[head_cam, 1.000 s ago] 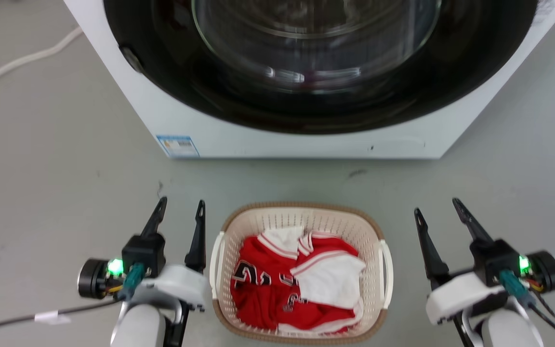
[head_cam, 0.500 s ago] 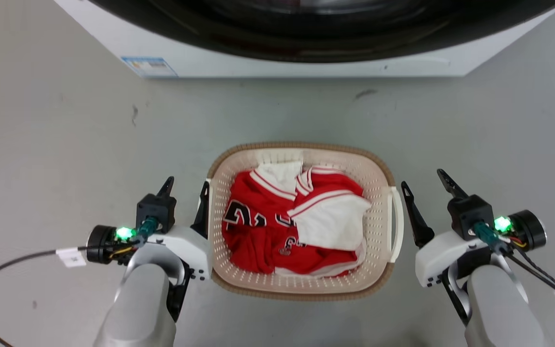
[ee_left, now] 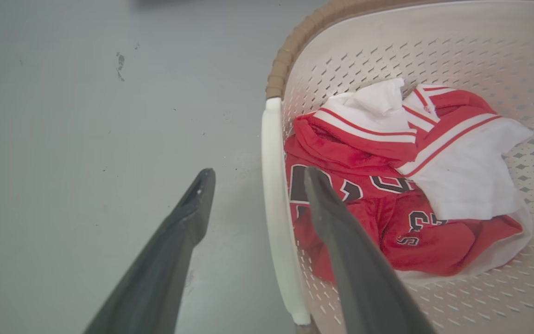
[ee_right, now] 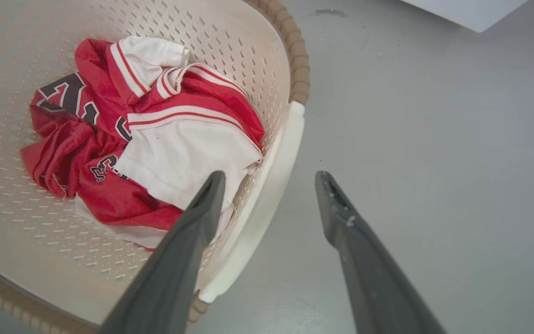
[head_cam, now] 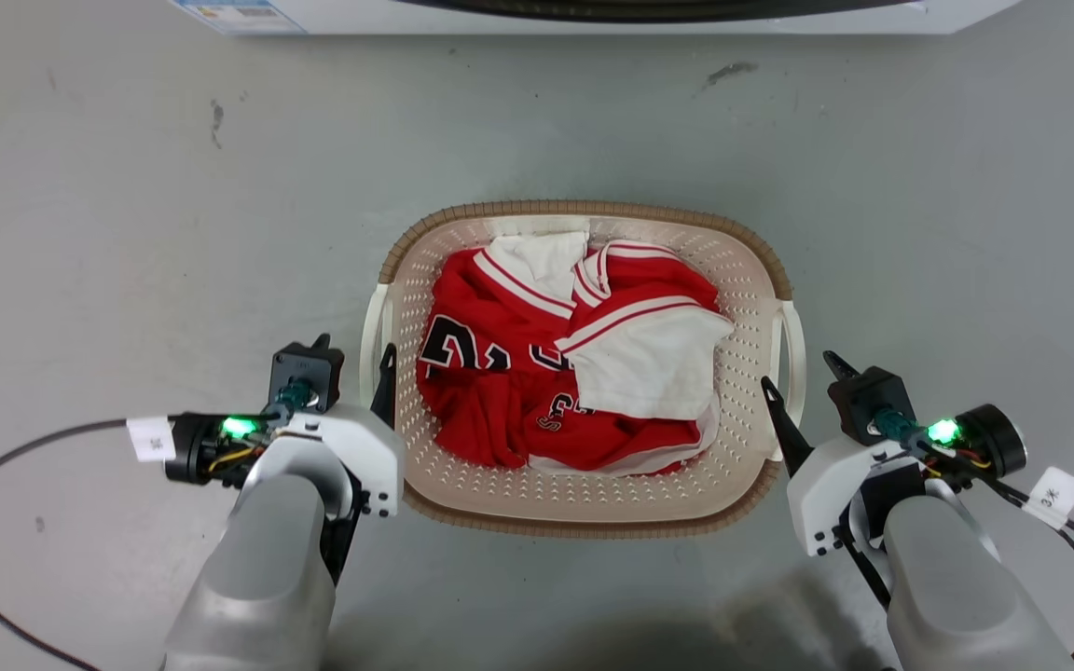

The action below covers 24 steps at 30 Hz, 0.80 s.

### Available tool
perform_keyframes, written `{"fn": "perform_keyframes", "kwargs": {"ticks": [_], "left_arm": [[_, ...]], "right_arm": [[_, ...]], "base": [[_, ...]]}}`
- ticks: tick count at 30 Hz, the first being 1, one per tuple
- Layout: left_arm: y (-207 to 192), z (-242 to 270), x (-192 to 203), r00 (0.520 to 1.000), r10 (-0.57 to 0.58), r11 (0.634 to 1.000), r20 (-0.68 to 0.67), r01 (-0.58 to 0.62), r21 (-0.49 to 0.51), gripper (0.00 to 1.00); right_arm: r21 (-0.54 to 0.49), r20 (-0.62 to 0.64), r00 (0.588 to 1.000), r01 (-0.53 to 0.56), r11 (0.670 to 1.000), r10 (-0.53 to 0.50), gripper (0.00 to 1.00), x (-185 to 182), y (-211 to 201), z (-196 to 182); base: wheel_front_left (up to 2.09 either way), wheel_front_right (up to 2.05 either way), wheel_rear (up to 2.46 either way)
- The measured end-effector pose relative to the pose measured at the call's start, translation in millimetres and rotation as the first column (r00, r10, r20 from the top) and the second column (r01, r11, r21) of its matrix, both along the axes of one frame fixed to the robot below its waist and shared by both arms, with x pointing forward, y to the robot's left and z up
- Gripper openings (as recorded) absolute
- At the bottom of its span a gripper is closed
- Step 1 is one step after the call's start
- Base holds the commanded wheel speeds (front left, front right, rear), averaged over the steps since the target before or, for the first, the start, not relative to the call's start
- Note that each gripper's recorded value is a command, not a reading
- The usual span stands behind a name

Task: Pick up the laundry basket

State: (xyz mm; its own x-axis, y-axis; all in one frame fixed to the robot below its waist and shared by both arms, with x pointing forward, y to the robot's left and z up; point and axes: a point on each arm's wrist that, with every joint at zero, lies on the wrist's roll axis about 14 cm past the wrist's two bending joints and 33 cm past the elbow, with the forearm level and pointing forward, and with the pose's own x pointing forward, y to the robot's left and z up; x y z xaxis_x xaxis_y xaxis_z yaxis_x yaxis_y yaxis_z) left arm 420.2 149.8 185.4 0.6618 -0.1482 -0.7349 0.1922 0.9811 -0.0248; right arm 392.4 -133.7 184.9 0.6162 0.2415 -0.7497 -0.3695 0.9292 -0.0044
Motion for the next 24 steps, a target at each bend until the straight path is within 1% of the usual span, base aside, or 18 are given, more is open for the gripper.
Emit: {"fn": "perform_keyframes", "kwargs": {"ticks": [4, 15, 23, 24], "left_arm": [[-2, -11, 3, 1.000, -0.017, 1.000, -0.025, 0.017, 0.002, 1.00], [-8, -41, -12, 0.990, -0.056, 0.998, -0.126, 0.056, -0.002, 1.00], [-11, -53, -21, 0.982, -0.059, 0.998, -0.182, 0.058, -0.013, 1.00], [-11, -55, -22, 0.980, -0.062, 0.998, -0.188, 0.061, -0.013, 1.00]], "right_arm": [[-0.005, -0.037, 0.999, -0.010, 1.000, 0.010, 1.00, 0, 1, -13], [-0.019, -0.145, 0.989, -0.031, 0.999, 0.028, 1.00, -12, 1, -45], [-0.023, -0.185, 0.982, -0.026, 0.999, 0.021, 1.00, -14, 0, -59], [-0.023, -0.190, 0.982, -0.025, 0.999, 0.020, 0.77, -14, 0, -60]], "base": [[0.00, 0.00, 0.00], [0.00, 0.00, 0.00], [0.00, 0.00, 0.00], [0.00, 0.00, 0.00]]}}
